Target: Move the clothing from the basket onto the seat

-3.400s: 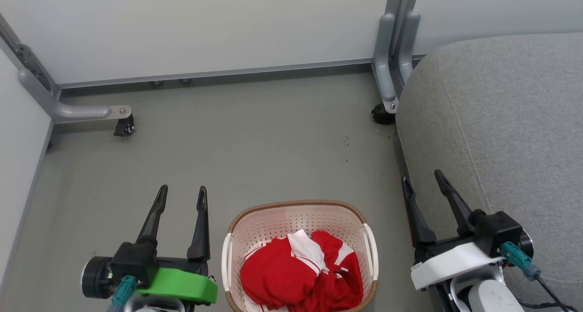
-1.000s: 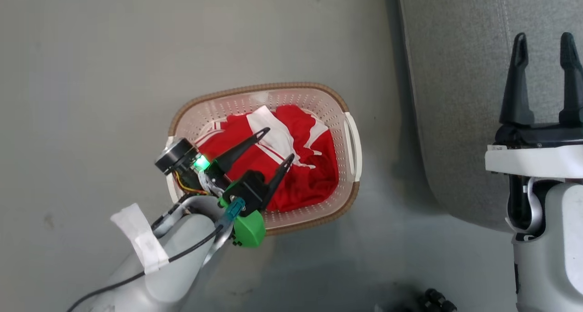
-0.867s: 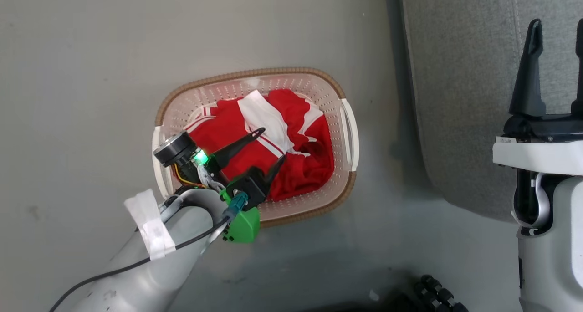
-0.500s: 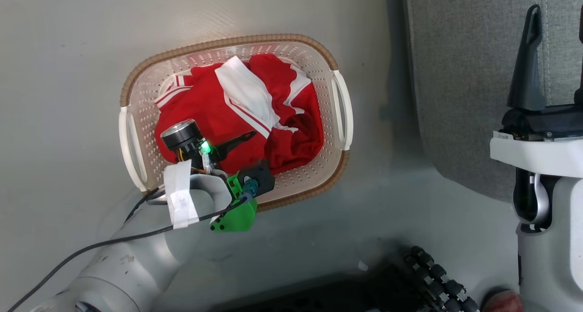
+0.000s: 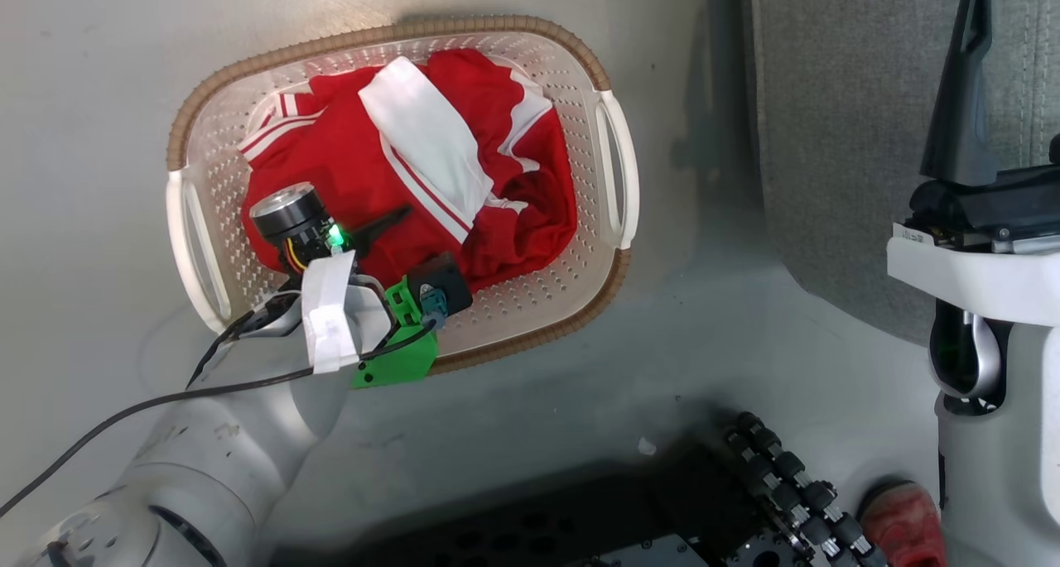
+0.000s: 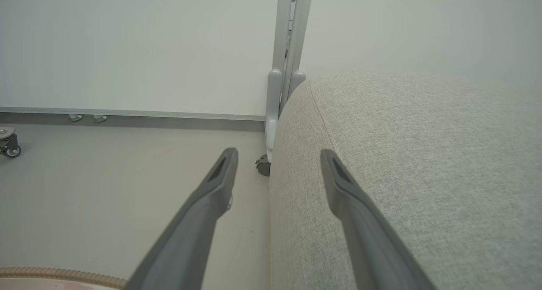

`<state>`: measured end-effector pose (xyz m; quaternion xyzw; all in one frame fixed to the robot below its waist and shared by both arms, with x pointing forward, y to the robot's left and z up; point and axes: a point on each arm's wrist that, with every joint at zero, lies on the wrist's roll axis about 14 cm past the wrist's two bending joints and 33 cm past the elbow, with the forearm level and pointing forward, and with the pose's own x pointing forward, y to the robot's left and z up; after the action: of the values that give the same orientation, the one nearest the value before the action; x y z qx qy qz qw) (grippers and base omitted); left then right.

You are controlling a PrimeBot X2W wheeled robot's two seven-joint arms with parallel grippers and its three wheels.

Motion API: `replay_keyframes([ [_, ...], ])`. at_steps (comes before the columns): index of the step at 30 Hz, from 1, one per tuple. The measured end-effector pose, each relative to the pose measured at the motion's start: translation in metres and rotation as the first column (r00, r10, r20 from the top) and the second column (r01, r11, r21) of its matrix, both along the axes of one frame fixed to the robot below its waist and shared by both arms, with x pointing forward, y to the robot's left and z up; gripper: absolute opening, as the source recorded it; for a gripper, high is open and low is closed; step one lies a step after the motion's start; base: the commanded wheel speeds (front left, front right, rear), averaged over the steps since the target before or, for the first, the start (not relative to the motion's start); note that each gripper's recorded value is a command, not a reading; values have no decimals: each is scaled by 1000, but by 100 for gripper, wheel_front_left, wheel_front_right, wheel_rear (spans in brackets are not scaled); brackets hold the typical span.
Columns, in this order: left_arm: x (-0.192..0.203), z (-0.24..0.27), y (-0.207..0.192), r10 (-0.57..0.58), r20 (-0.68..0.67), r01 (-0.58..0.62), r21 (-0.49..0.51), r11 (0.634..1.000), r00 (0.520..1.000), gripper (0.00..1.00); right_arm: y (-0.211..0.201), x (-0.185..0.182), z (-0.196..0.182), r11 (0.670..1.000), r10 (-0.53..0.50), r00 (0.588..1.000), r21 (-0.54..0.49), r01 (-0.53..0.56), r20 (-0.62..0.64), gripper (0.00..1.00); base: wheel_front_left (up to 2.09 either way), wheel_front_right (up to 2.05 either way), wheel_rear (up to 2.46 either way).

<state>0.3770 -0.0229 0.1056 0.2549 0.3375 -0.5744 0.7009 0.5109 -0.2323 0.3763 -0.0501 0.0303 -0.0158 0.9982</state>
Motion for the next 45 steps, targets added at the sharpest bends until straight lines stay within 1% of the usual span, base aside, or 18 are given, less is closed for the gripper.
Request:
replay_keyframes([
  [3,0,-4,-3,-1,10,1,3,1000,1000,100,1,2,-3,1000,3,1000,-1,-3,-1,100,0,0,0],
  [10,8,4,-23,21,49,-18,-61,998,999,100,3,4,-10,1000,10,1000,4,-10,-9,100,0,0,0],
  [15,5,7,-36,3,51,2,-99,995,999,100,7,4,-18,1000,17,1000,10,-17,-22,100,0,0,0],
  [21,-3,7,-40,-36,56,43,-114,993,998,100,8,5,-24,1000,21,999,14,-21,-34,100,0,0,0],
  [22,-5,5,-39,-45,60,51,-101,994,997,100,9,5,-25,1000,22,999,14,-22,-35,100,0,0,0],
  [25,-4,-5,-25,-78,109,80,-10,997,991,100,10,5,-27,1000,24,999,13,-24,-38,100,0,0,0],
  [30,10,-8,-16,-63,170,56,48,997,983,100,12,6,-29,999,30,999,17,-30,-40,100,0,0,0],
  [37,20,-15,3,13,155,-31,113,993,988,100,20,7,-34,998,50,998,29,-48,-50,100,0,0,0],
  [39,22,-18,7,32,140,-50,128,991,990,100,21,7,-36,998,53,997,30,-51,-52,100,0,0,0],
  [41,20,-22,12,56,97,-70,146,987,994,100,21,7,-37,998,53,997,29,-51,-55,100,0,0,0],
  [42,19,-24,14,64,81,-76,153,985,995,60,21,7,-37,998,52,997,28,-51,-56,100,0,0,0],
  [43,18,-24,15,67,77,-79,155,985,995,34,21,6,-37,998,52,997,27,-50,-57,100,0,0,0],
  [44,18,-25,16,66,71,-76,153,985,995,0,20,6,-37,998,52,997,25,-50,-57,100,0,0,0],
  [45,17,-24,16,69,63,-77,150,986,996,0,20,6,-37,999,51,997,23,-49,-58,100,0,0,0],
])
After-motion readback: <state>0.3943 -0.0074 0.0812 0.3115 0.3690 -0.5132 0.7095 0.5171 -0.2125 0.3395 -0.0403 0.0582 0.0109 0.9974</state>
